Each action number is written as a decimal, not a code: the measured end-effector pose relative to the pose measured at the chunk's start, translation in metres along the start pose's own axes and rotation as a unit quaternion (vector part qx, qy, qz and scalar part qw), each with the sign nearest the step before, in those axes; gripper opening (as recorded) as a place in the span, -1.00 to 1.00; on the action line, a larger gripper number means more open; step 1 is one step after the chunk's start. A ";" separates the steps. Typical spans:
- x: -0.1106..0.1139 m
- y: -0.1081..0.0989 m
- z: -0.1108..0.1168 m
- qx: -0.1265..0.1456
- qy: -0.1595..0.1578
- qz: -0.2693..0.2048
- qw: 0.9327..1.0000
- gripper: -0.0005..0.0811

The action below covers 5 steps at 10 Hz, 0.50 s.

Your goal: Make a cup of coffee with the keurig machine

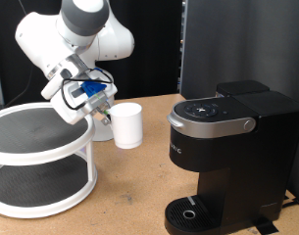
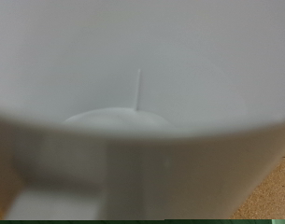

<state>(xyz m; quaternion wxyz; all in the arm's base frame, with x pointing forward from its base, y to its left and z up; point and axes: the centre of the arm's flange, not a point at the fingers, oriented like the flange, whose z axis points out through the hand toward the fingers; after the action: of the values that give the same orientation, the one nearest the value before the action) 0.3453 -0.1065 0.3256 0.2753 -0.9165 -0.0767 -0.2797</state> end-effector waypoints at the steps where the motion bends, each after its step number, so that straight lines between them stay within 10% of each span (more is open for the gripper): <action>1: -0.002 0.003 0.003 -0.005 -0.005 0.003 1.000 -0.82; 5: -0.014 0.010 0.032 -0.033 -0.011 -0.001 0.999 -0.82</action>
<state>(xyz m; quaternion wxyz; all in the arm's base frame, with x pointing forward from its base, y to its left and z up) 0.3518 -0.0971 0.2917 0.2440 -0.9280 -0.0712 -0.2725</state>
